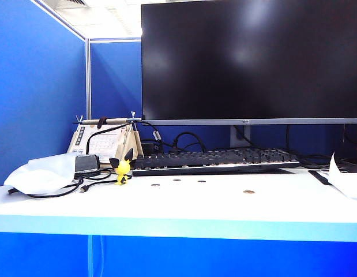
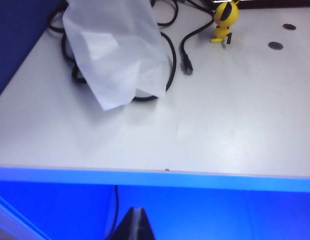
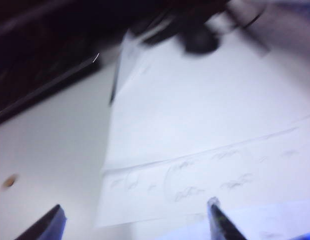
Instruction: Pick up the doll and place it on the similarly colored coin.
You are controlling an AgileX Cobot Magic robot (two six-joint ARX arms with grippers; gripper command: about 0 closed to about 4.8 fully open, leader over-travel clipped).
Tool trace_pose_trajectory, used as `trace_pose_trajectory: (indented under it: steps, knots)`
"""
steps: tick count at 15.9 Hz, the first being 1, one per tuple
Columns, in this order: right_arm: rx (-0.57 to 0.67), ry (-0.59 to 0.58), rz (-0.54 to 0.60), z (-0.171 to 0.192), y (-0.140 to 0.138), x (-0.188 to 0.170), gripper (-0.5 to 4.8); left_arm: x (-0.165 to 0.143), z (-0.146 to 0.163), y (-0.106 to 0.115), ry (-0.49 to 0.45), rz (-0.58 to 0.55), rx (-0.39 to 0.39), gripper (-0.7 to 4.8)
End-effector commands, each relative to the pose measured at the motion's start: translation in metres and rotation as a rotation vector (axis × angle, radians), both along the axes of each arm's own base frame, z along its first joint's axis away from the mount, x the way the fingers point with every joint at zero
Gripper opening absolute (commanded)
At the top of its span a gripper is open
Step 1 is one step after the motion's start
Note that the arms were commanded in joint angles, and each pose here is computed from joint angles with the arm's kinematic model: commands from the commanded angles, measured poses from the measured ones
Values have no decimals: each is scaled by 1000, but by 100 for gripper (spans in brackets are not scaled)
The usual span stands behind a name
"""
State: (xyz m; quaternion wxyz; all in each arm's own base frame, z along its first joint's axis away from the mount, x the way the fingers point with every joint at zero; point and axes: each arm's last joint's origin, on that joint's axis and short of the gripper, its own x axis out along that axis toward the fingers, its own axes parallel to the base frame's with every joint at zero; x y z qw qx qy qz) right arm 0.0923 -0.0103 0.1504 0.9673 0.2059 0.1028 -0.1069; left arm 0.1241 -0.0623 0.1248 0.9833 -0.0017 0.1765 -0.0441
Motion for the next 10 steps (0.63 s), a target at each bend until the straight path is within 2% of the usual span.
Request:
trace_pose_trajectory:
  steps: [1, 8, 10]
  knots:
    - [36, -9, 142, -2, 4, 2, 368, -1, -4, 1, 48, 20, -28, -1]
    - [38, -14, 178, -2, 5, 2, 368, -2, -5, 1, 52, 21, -29, -1]
    - [21, -18, 253, -2, 7, 2, 368, -2, -5, 1, 52, 20, -29, -1]
